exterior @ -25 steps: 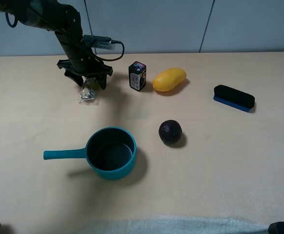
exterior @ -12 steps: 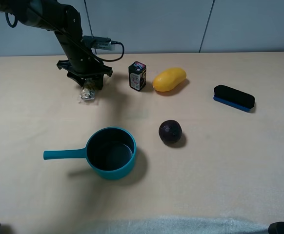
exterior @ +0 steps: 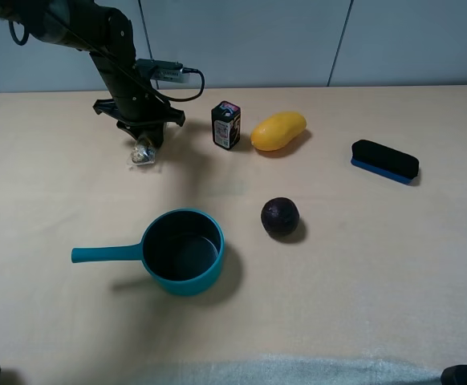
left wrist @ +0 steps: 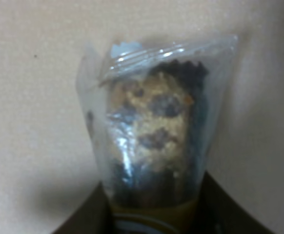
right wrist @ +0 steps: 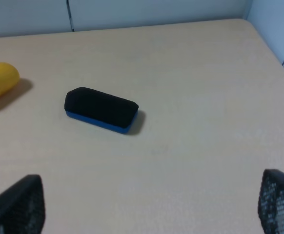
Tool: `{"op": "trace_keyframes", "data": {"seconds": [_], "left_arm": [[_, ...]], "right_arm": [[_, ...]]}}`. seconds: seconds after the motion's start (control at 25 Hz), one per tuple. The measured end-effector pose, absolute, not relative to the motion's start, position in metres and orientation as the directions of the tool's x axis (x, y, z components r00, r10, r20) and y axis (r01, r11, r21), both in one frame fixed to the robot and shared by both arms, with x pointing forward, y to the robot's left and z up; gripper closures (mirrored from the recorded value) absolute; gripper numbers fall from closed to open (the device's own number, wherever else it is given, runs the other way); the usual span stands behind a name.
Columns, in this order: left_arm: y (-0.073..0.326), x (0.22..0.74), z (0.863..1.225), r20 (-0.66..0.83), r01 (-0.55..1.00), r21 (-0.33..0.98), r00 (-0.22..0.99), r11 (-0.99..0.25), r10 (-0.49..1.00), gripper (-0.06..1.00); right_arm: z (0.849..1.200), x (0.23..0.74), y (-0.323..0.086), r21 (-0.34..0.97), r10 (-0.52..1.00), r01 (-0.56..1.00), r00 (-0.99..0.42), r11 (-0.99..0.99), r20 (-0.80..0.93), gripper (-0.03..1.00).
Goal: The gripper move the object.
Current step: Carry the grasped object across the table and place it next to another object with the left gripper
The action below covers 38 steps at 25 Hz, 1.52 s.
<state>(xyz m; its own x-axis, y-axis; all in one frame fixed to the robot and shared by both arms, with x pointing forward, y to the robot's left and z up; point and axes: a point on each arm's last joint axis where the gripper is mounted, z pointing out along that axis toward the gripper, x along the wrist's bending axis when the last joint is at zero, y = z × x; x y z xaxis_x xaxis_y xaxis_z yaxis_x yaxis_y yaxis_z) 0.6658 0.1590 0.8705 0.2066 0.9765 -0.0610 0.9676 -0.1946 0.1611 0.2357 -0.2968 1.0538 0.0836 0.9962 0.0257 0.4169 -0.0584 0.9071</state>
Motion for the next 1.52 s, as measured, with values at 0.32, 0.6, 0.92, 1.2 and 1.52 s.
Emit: {"op": "trace_keyframes", "data": {"seconds": [0.32, 0.6, 0.92, 1.2, 1.52], "left_arm": [[0.159, 0.666, 0.871, -0.062, 0.968, 0.158, 0.206, -0.194, 0.977, 0.70], [0.159, 0.666, 0.871, -0.062, 0.969, 0.153, 0.206, -0.194, 0.977, 0.70], [0.152, 0.672, 0.888, -0.062, 0.967, 0.145, 0.219, -0.208, 0.974, 0.71], [0.134, 0.679, 0.917, -0.066, 0.955, 0.171, 0.257, -0.243, 0.964, 0.71], [0.110, 0.682, 0.955, -0.053, 0.934, 0.196, 0.315, -0.299, 0.948, 0.71]], "right_arm": [[1.054, 0.236, -0.297, 0.907, 0.996, 0.417, 0.084, -0.058, 0.026, 0.31], [1.054, 0.236, -0.297, 0.907, 0.996, 0.417, 0.084, -0.058, 0.026, 0.31], [1.054, 0.236, -0.297, 0.907, 0.996, 0.417, 0.084, -0.058, 0.026, 0.31], [1.054, 0.236, -0.297, 0.907, 0.996, 0.417, 0.084, -0.058, 0.026, 0.31], [1.054, 0.236, -0.297, 0.907, 0.996, 0.417, 0.084, -0.058, 0.026, 0.31]]}}
